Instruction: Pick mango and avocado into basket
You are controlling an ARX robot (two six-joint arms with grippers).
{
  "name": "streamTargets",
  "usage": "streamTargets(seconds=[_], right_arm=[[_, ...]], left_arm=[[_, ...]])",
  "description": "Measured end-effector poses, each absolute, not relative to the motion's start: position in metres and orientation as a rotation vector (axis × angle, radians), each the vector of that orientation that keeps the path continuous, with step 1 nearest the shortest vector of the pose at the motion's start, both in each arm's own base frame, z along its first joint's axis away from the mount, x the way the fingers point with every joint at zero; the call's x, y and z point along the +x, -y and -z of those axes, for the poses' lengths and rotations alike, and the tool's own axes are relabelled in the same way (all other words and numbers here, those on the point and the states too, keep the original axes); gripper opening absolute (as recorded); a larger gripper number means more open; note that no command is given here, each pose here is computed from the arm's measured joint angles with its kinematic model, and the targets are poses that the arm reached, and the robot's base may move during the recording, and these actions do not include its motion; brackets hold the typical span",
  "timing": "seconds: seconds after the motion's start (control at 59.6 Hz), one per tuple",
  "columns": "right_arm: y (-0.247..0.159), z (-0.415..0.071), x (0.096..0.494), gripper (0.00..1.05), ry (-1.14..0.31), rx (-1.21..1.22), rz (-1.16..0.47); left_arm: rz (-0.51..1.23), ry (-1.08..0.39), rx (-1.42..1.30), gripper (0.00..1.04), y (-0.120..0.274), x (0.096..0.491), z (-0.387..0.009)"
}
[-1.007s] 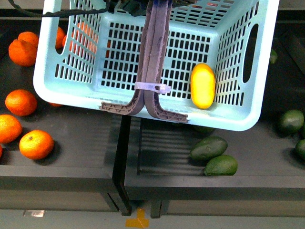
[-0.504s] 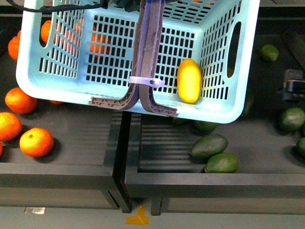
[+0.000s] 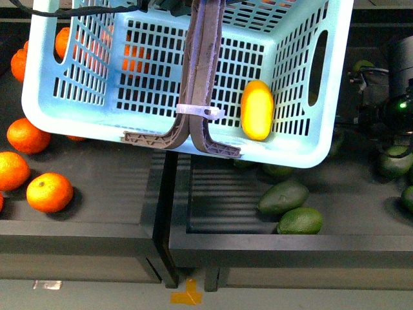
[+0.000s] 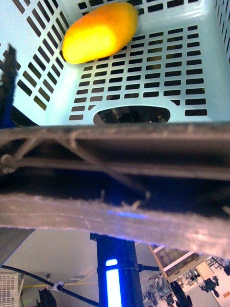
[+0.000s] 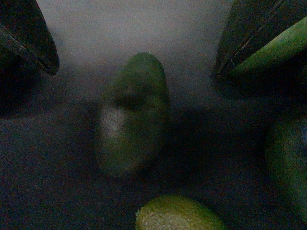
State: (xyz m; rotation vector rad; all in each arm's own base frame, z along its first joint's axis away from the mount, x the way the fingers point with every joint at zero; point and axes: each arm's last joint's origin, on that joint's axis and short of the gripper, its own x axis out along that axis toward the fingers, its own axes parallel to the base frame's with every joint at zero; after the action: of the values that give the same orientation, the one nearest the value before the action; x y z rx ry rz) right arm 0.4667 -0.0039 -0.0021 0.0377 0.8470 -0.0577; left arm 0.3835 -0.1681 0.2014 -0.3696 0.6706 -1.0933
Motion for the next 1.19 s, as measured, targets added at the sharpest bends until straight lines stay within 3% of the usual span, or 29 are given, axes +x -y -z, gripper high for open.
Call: streamTargets(seconds=[0.52, 0.873, 1.057, 1.192], right_arm=[[0.007, 0.044, 0.522, 0.96, -0.889, 0.085, 0.116], [0.006, 0.046, 0.524, 0.56, -0.902, 0.112, 0.124], [0.008, 0.041, 0.511, 0.54, -0.894, 0.143, 0.147], [0.018, 0.005, 0.493, 0.53, -0.809, 0.202, 0.176]], left_arm=[[1.096, -0.671, -0.37, 0.15, 0.168, 0.383, -0.201], [1.093, -0.671, -0.37, 0.15, 0.168, 0.383, -0.201], [1.096, -0.671, -0.37, 0.15, 0.168, 0.383, -0.201], [1.096, -0.671, -0.37, 0.15, 0.168, 0.383, -0.201]])
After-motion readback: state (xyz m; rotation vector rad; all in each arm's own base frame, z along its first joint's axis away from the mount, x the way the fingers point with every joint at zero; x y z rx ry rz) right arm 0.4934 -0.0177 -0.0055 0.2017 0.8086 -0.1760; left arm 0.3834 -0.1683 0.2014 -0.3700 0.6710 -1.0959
